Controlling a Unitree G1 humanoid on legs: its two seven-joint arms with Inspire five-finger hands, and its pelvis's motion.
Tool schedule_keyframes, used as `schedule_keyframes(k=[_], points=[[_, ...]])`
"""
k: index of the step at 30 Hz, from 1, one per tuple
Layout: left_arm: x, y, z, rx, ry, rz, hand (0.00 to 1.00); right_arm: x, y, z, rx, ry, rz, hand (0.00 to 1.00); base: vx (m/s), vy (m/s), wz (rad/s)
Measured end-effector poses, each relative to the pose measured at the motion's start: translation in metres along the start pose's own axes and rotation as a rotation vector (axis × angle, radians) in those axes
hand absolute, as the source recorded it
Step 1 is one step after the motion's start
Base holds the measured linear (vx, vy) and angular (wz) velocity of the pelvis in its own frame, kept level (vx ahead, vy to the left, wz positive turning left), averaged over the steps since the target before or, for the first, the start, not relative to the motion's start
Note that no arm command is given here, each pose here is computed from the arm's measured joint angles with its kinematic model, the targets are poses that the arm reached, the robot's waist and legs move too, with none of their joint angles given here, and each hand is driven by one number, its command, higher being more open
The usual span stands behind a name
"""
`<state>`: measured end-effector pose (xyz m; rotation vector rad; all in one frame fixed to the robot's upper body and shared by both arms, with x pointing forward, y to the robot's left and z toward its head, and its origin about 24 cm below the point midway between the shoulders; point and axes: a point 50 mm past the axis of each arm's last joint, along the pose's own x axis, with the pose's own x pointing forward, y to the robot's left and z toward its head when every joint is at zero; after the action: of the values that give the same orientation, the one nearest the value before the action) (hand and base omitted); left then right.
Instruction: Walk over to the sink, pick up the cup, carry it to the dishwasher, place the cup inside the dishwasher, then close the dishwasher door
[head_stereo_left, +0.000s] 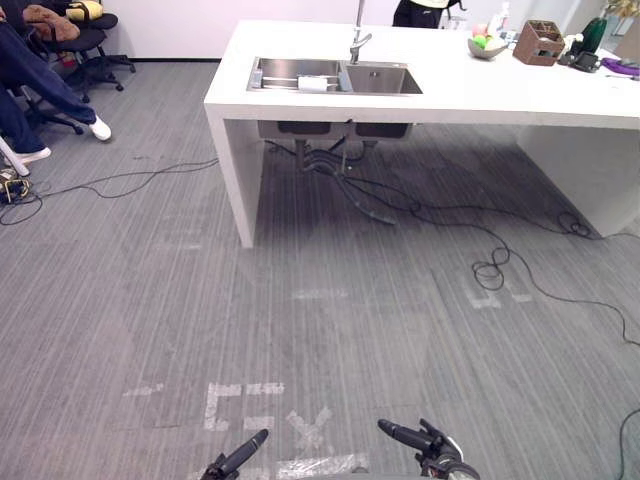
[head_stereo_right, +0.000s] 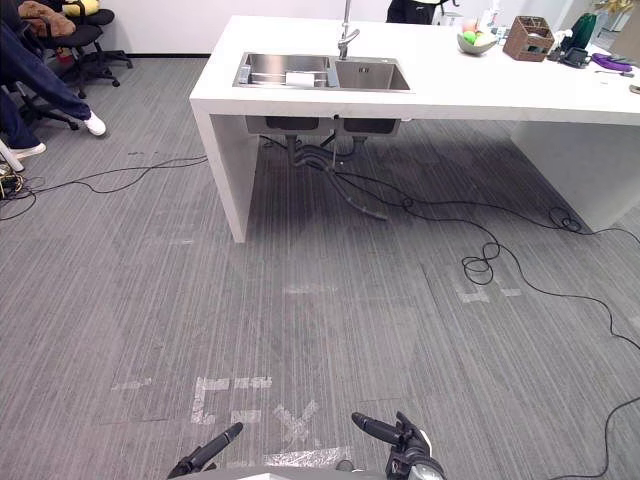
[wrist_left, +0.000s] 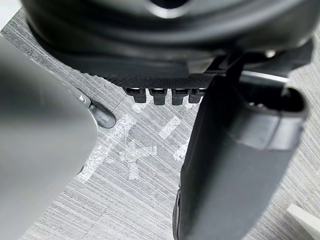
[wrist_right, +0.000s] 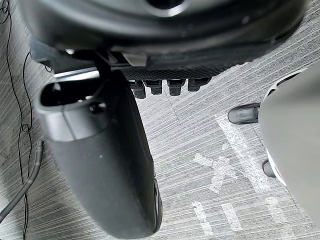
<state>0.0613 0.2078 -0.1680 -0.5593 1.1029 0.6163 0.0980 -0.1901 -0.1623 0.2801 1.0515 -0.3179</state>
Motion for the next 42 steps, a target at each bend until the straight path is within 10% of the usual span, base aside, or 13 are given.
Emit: schedule_keyframes(k=[42], points=[[-0.003, 0.008, -0.015, -0.229, 0.077, 0.083, 1.00, -0.009, -0.011, 0.013, 0.191, -0.111, 0.071, 1.00, 0.16, -0.093, 0.10]])
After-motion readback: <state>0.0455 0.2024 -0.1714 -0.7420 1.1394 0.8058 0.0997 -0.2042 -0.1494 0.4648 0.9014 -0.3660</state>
